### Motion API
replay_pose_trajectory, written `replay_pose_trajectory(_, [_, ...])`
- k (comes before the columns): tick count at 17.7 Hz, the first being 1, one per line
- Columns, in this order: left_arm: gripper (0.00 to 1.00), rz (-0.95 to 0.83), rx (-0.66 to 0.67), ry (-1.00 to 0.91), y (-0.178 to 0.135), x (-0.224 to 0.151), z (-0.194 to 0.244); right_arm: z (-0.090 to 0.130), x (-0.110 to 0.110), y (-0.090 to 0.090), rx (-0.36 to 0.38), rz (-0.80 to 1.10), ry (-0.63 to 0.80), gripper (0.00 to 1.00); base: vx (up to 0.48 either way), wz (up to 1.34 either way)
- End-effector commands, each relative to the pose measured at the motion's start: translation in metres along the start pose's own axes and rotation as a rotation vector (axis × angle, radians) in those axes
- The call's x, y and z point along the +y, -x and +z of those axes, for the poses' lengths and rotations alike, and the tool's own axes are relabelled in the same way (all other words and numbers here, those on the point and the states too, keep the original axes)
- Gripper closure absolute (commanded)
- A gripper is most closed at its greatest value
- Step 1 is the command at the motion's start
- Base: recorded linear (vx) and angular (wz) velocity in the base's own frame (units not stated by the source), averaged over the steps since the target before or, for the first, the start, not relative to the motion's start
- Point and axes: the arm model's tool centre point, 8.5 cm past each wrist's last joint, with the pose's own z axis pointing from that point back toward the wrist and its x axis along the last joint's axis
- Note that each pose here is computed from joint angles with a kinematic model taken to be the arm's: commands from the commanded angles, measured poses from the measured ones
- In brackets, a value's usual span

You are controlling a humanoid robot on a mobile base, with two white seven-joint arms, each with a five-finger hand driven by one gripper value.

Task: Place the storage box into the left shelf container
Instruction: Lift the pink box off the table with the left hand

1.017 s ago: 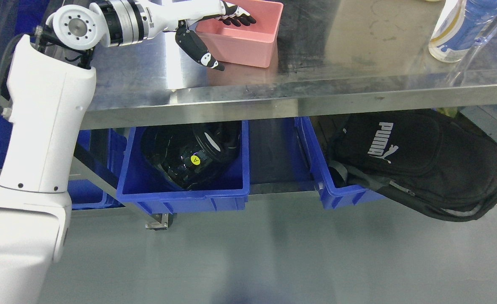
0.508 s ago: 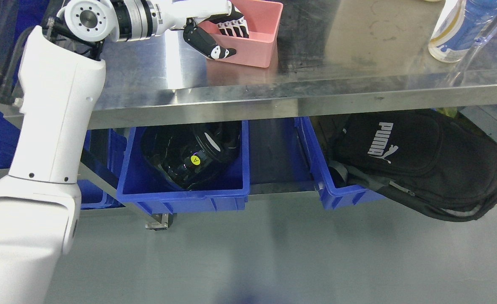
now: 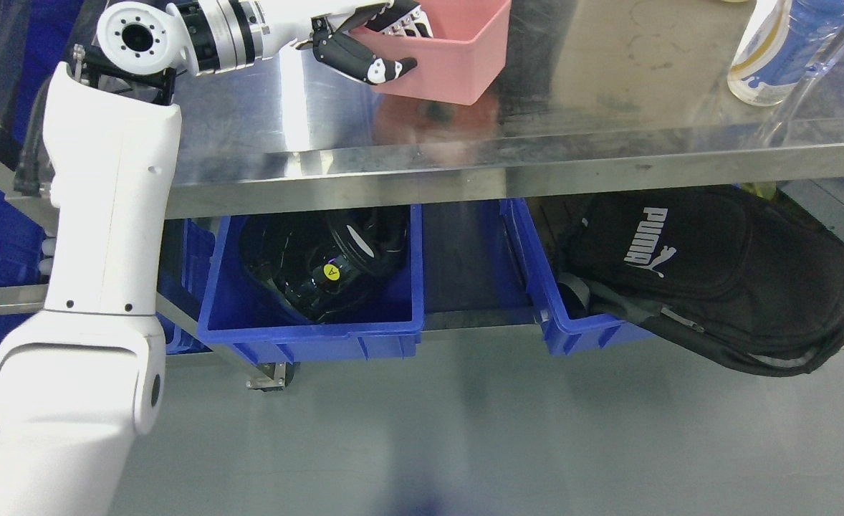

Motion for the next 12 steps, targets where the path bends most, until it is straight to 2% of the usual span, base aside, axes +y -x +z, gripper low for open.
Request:
replay_pose_trajectory(1, [1.0, 0.246, -0.36, -0.305, 0.01, 0.001, 0.048, -0.001, -0.011, -0.009, -0.021, -0.021, 0.015, 0.0, 0.005, -0.01])
replay_pose_trajectory(7, [1.0, 0.217, -0.611, -0.432, 0.002, -0.03, 0.079, -0.001, -0.011, -0.01, -0.022, -0.021, 0.015, 0.0, -0.009, 0.06])
replay_pose_trajectory(9, [0.99, 0.214, -0.681, -0.564, -0.008, -0.037, 0.097, -0.001, -0.011, -0.009, -0.021, -0.021, 0.015, 0.0, -0.043, 0.16])
replay_pose_trajectory(12, [0.98, 0.226, -0.7, -0.755, -0.019, -0.057, 0.114, -0.001, -0.011, -0.009, -0.022, -0.021, 0.015, 0.0, -0.07, 0.37])
